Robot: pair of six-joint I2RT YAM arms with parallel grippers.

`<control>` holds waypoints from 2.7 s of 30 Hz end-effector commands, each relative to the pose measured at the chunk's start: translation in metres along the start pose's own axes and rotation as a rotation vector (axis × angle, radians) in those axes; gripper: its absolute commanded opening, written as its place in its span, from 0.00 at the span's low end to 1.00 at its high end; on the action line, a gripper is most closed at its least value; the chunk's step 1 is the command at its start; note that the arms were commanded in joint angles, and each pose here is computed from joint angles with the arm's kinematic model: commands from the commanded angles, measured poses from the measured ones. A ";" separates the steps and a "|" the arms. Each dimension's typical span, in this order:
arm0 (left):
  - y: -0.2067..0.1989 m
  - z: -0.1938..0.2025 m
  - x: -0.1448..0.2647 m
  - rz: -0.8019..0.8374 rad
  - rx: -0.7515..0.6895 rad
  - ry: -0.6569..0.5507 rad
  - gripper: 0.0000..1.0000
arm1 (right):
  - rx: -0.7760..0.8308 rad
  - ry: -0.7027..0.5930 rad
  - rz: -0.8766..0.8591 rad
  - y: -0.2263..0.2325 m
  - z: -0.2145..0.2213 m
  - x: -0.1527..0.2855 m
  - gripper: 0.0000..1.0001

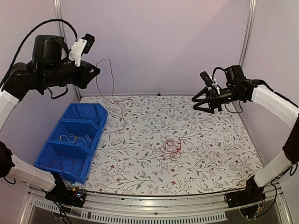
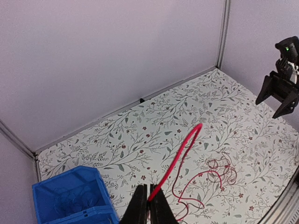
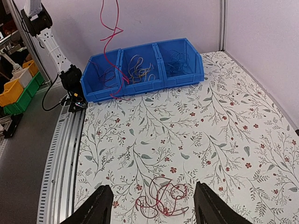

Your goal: Untangle the cables

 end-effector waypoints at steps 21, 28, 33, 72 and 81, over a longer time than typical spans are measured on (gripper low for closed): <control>0.101 0.103 0.083 -0.523 0.292 0.372 0.00 | -0.024 0.042 0.014 -0.018 0.022 -0.012 0.64; 0.095 0.079 0.097 -0.428 0.355 0.293 0.00 | -0.021 0.045 0.015 -0.018 0.021 -0.012 0.64; 0.096 0.078 0.106 -0.413 0.416 0.261 0.00 | -0.026 0.046 0.011 -0.019 0.023 -0.013 0.64; 0.130 0.238 0.096 -0.849 0.721 0.530 0.00 | -0.079 0.064 -0.037 -0.029 0.042 -0.026 0.64; 0.124 0.237 0.066 -0.682 0.740 0.489 0.14 | -0.105 0.076 -0.056 -0.035 0.050 -0.034 0.64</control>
Point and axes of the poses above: each gripper's point midway between its finger pads, its own x axis back along the fingers, its own y axis along the line the jaws close on, z = x × y, the point moved 7 cm from there along x, back along the fingers, and after that the axes turned 5 degrees about x, right-handed, at the moved point
